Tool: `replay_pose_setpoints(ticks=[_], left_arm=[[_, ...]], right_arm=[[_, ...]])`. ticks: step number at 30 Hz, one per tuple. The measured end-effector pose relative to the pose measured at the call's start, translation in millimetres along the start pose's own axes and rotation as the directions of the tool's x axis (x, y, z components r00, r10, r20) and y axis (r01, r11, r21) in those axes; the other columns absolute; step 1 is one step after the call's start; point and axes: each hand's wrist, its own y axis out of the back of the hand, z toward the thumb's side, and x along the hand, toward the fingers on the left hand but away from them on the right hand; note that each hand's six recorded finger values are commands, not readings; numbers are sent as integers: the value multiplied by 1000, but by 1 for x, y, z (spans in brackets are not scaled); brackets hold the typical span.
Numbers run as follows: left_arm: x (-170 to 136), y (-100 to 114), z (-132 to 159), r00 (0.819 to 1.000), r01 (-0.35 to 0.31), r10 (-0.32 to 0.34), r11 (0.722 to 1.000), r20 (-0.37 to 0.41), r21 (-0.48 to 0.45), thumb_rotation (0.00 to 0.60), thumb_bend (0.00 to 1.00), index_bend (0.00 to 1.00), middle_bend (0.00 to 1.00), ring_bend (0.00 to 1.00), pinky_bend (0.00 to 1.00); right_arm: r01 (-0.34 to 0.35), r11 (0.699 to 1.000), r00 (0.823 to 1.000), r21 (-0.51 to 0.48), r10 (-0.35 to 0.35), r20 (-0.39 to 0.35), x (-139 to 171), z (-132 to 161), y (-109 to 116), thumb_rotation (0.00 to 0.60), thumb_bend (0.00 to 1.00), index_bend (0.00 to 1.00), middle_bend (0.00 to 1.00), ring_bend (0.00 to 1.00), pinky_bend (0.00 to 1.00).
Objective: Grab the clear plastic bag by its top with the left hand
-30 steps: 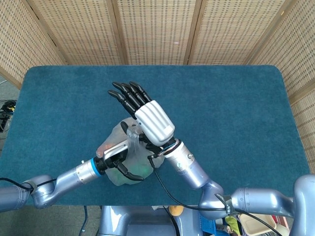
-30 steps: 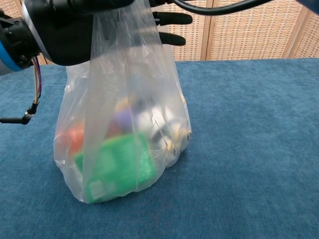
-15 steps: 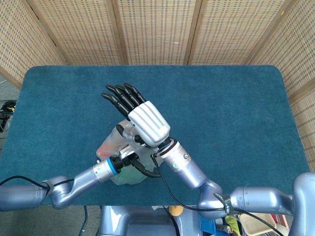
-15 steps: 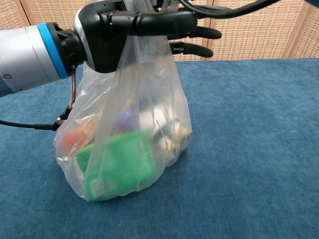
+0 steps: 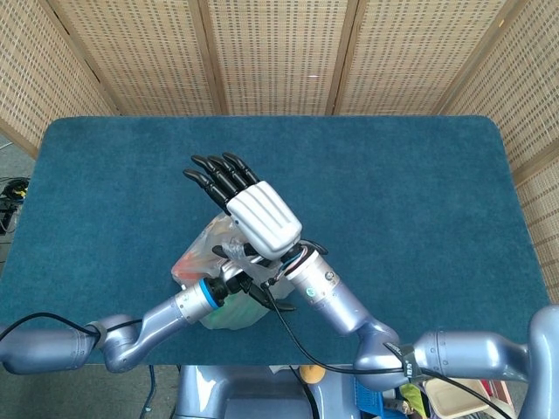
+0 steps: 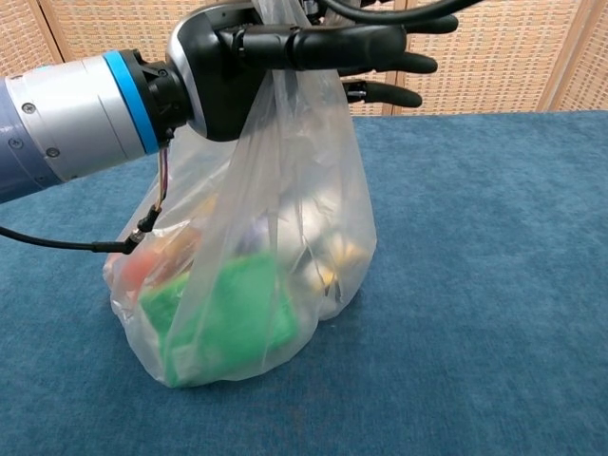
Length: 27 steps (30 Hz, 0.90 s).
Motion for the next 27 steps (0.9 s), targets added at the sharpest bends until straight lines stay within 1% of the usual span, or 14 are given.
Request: replay_pose_setpoints(ticks=[3, 9, 15, 19, 27], left_arm=[[2, 0, 0, 1000, -5, 5, 1000, 2, -2, 600, 192, 219, 208, 231, 232], [8, -1, 0, 1000, -13, 14, 1000, 8, -26, 600, 192, 218, 211, 235, 232], [20, -5, 6, 998, -35, 37, 998, 41, -48, 600, 192, 217, 211, 235, 232], [24, -6, 9, 996, -57, 60, 997, 60, -49, 600, 192, 216, 211, 235, 232], [25, -6, 10, 992, -94, 97, 994, 81, -49, 600, 192, 214, 210, 235, 230]], right_arm=[[-11, 999, 1000, 36, 11, -3, 1, 3, 4, 600, 0, 0, 0, 0, 0], [-25, 998, 1000, 65, 25, -7, 7, 15, 14, 600, 0, 0, 0, 0, 0], [-35, 995, 999, 91, 36, -5, 16, 23, 25, 600, 0, 0, 0, 0, 0], [-38, 986, 999, 160, 38, 1, 23, 18, 31, 600, 0, 0, 0, 0, 0], [-10, 958, 1000, 285, 17, -22, 39, 8, 44, 600, 0, 0, 0, 0, 0]])
